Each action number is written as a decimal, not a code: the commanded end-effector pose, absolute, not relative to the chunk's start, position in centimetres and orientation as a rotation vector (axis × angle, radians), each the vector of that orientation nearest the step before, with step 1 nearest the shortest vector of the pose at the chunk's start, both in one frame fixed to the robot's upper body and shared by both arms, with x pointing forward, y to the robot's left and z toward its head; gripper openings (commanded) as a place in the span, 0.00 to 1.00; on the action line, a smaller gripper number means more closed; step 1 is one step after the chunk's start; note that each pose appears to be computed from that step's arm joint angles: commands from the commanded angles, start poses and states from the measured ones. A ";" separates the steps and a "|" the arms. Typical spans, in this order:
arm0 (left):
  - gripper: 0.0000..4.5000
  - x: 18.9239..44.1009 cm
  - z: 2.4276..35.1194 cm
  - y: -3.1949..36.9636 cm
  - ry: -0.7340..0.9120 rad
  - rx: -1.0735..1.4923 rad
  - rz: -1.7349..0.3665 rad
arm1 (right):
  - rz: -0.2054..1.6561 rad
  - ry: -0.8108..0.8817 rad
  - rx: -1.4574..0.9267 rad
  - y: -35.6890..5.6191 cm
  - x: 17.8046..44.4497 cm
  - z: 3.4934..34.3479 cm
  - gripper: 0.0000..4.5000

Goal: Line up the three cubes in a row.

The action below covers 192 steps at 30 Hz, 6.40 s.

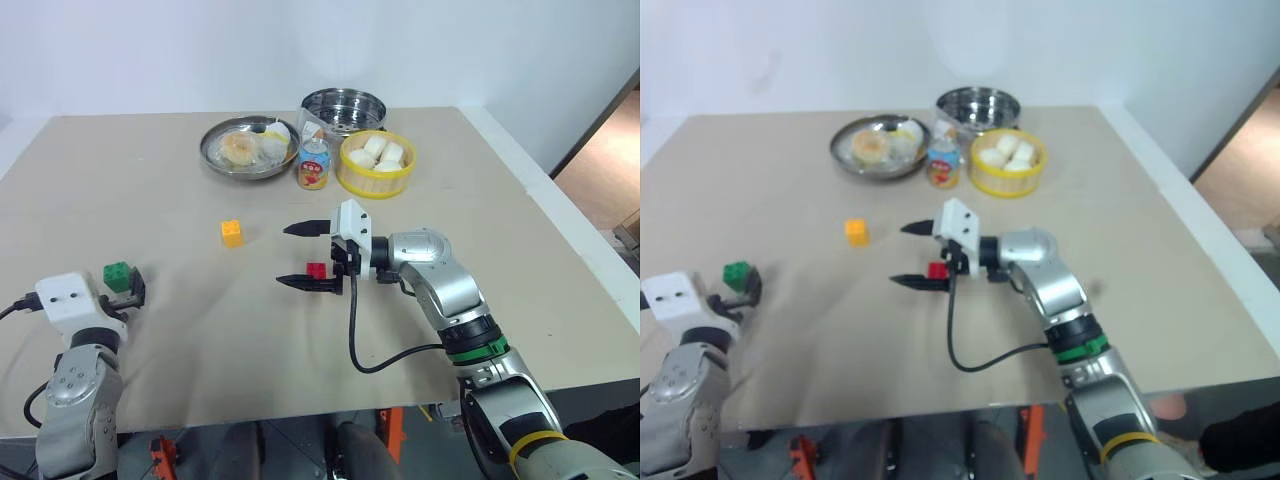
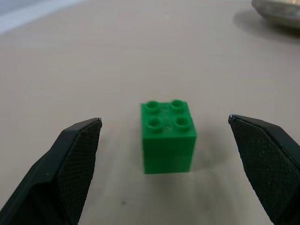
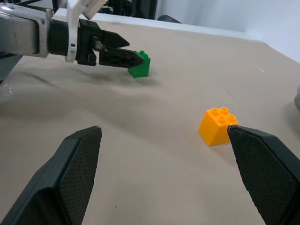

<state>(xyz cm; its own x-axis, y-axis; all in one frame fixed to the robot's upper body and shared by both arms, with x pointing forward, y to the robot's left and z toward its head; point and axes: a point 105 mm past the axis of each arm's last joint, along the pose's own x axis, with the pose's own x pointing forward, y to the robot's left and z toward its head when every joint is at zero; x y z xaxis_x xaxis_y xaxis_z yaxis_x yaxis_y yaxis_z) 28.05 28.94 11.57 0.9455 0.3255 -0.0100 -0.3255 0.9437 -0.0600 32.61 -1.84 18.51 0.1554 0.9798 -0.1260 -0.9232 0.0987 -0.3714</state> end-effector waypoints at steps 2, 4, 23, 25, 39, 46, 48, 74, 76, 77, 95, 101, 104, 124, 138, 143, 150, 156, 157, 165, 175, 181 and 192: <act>1.00 28.5 11.4 29.3 0.027 -0.069 0.322 | 1.404 -0.214 -0.436 -1.9 32.6 19.6 0.99; 0.80 28.7 11.4 29.7 0.025 -0.078 0.336 | 1.399 -0.213 -0.436 -2.1 32.6 19.6 1.00; 0.29 28.5 13.4 17.6 0.002 0.116 -0.534 | 1.359 -0.221 -0.466 -3.4 32.6 20.1 1.00; 0.29 27.6 13.3 15.6 0.015 0.202 -0.734 | 1.366 -0.216 -0.463 -3.8 32.2 20.4 1.00; 0.29 32.9 14.6 15.4 0.063 0.451 -1.338 | 1.338 -0.089 -0.437 -6.6 29.6 19.9 1.00; 0.29 34.1 14.7 14.9 0.013 0.480 -1.399 | 1.319 -0.081 -0.383 -6.6 29.8 19.9 1.00; 0.29 34.2 14.6 14.7 0.000 0.489 -1.403 | 1.317 -0.081 -0.385 -6.5 29.9 19.8 1.00; 0.29 35.1 13.0 13.9 0.036 0.511 -1.403 | 1.331 -0.086 -0.412 -6.2 30.1 19.5 1.00; 0.40 35.2 12.8 13.9 0.040 0.554 -1.408 | 1.327 -0.085 -0.416 -6.3 30.1 19.4 1.00; 0.53 35.2 12.8 14.0 0.035 0.568 -1.408 | 1.326 -0.086 -0.417 -6.3 30.2 19.4 1.00; 1.00 33.4 20.3 18.4 -0.141 0.413 -1.013 | 1.327 -0.133 -0.326 -4.8 32.3 20.1 1.00; 1.00 33.8 21.3 19.9 -0.199 0.317 -0.568 | 1.338 -0.146 -0.341 -4.7 32.7 20.0 1.00; 1.00 34.6 20.9 20.9 -0.215 0.253 -0.327 | 1.341 -0.150 -0.354 -4.7 32.8 19.9 1.00; 1.00 36.7 16.5 16.4 -0.117 0.077 -0.088 | 1.322 -0.137 -0.414 -5.7 33.0 19.3 1.00; 1.00 38.3 15.3 16.0 -0.058 0.054 -0.063 | 1.286 -0.143 -0.367 -6.3 33.3 19.9 1.00; 1.00 38.6 14.8 15.6 -0.044 0.062 -0.061 | 1.239 -0.128 -0.222 -6.4 33.9 21.1 1.00; 1.00 38.8 14.6 15.6 -0.042 0.068 -0.048 | 1.201 -0.140 -0.266 -6.6 34.4 21.1 1.00; 1.00 39.3 14.4 15.9 -0.034 0.068 -0.038 | 1.196 -0.144 -0.291 -6.6 34.4 20.7 1.00; 1.00 39.4 14.4 15.9 -0.033 0.069 -0.037 | 1.195 -0.145 -0.291 -6.6 34.4 20.6 1.00; 0.45 39.9 14.1 17.2 -0.023 0.078 -0.008 | 1.187 -0.146 -0.303 -6.7 34.4 20.5 1.00; 0.31 39.7 14.4 19.5 -0.030 0.065 -0.056 | 1.195 -0.148 -0.314 -6.5 34.5 20.5 1.00; 0.31 36.1 15.4 19.1 -0.063 0.135 -0.521 | 1.207 -0.156 -0.318 -6.2 34.4 20.7 1.00; 0.31 32.2 15.8 22.3 0.050 0.384 -1.022 | 1.241 -0.186 -0.338 -5.4 33.9 21.7 1.00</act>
